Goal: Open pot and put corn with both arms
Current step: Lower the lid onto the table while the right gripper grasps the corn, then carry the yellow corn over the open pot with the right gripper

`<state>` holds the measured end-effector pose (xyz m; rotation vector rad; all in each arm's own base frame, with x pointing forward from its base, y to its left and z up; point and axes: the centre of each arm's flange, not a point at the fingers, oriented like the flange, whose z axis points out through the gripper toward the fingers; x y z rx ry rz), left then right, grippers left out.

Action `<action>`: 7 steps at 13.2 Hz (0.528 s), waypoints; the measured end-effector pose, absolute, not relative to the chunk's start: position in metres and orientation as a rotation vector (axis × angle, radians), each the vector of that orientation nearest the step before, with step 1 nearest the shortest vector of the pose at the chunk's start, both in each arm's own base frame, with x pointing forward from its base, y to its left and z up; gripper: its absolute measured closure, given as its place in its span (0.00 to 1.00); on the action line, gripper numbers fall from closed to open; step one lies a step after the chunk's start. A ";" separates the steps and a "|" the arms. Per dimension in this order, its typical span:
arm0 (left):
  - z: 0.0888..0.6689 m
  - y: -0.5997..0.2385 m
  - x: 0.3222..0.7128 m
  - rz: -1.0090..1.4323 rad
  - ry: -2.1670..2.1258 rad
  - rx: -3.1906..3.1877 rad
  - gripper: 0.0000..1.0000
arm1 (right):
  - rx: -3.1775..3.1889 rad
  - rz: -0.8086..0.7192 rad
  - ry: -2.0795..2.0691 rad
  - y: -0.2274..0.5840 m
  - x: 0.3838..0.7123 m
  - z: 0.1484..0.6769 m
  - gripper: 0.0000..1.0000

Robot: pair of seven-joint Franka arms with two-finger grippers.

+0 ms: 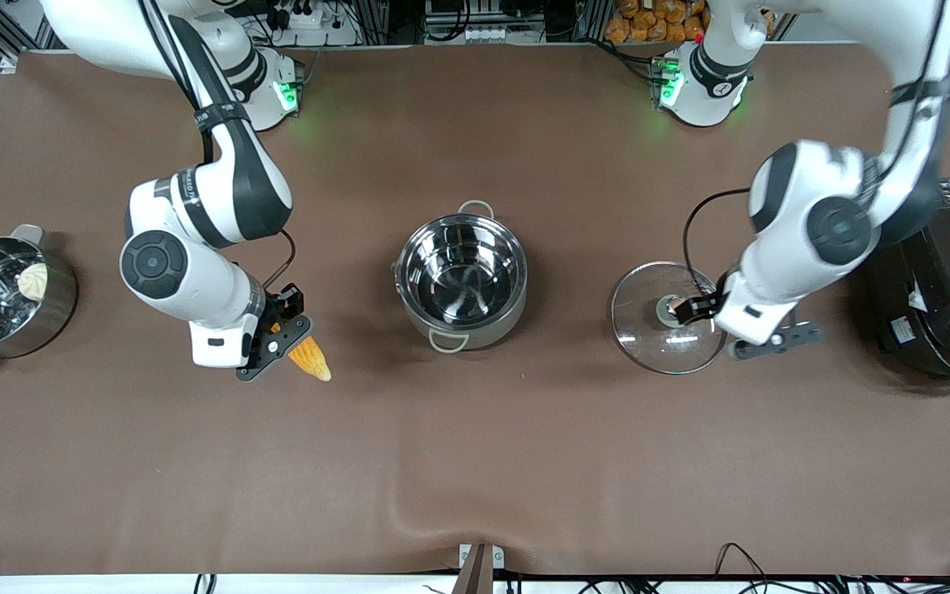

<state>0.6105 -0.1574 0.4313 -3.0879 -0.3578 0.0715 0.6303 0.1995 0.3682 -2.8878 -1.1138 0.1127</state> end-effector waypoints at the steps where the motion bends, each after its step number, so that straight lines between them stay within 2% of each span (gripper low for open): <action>1: 0.458 -0.156 0.614 0.060 -0.366 -3.089 0.00 | -2.891 0.115 -1.108 0.197 0.631 0.368 0.63; 4: 0.514 -0.139 0.614 -0.005 -0.409 -3.100 0.00 | -2.894 0.119 -1.103 0.194 0.631 0.368 0.63; 7: 0.552 -0.131 0.597 -0.012 -0.421 -3.099 0.00 | -2.894 0.119 -1.102 0.194 0.631 0.367 0.63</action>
